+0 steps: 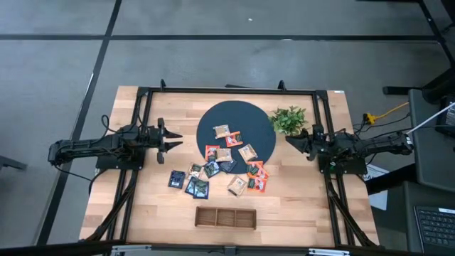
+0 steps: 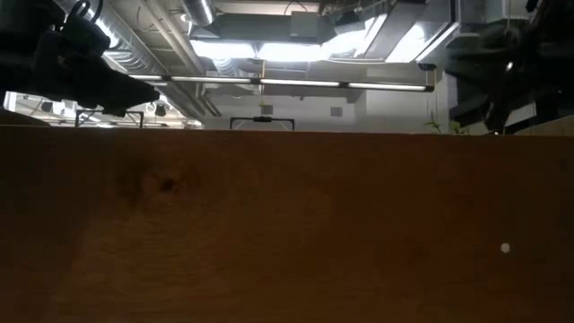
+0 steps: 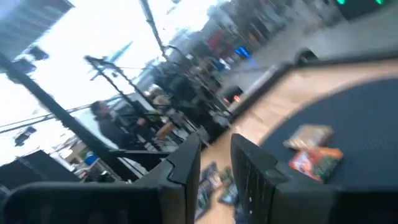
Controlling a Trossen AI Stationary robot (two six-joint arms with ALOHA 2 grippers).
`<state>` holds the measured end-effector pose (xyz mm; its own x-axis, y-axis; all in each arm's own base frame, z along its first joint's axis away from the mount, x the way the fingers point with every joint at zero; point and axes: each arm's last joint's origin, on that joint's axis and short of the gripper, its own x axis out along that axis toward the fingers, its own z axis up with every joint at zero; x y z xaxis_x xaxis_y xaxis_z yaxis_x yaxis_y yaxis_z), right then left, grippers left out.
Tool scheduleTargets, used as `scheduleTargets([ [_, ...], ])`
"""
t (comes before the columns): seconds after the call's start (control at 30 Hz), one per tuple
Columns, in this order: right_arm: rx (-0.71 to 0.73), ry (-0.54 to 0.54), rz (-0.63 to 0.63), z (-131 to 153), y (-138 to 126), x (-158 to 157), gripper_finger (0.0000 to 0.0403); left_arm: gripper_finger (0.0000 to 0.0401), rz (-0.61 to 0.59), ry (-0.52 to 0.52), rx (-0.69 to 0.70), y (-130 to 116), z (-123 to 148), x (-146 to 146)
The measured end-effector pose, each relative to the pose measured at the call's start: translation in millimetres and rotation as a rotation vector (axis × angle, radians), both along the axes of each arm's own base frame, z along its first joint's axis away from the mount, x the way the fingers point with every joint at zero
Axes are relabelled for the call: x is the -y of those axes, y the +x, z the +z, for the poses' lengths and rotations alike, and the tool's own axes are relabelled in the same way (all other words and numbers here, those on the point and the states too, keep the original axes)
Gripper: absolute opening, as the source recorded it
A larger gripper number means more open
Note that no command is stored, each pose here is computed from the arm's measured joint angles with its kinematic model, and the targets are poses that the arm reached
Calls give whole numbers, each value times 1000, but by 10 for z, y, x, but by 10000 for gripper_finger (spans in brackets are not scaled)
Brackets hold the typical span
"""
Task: Pick & Place Tea
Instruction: Put the brown tea bag into the middle section of the wooden organizer
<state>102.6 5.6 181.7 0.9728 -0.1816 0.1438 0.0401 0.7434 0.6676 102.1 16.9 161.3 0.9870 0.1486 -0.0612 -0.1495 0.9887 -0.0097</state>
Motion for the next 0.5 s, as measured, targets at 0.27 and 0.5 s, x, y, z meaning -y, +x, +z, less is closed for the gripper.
scheduleTargets([
  [0.27, 14, -69, 2, 39, 100, -18, 92, 114, 8, -145, 56, 1, 33, -1],
  [0.5, -96, -203, 125, 297, 367, -95, 92, 114, 13, -167, 218, -7, 184, -5],
])
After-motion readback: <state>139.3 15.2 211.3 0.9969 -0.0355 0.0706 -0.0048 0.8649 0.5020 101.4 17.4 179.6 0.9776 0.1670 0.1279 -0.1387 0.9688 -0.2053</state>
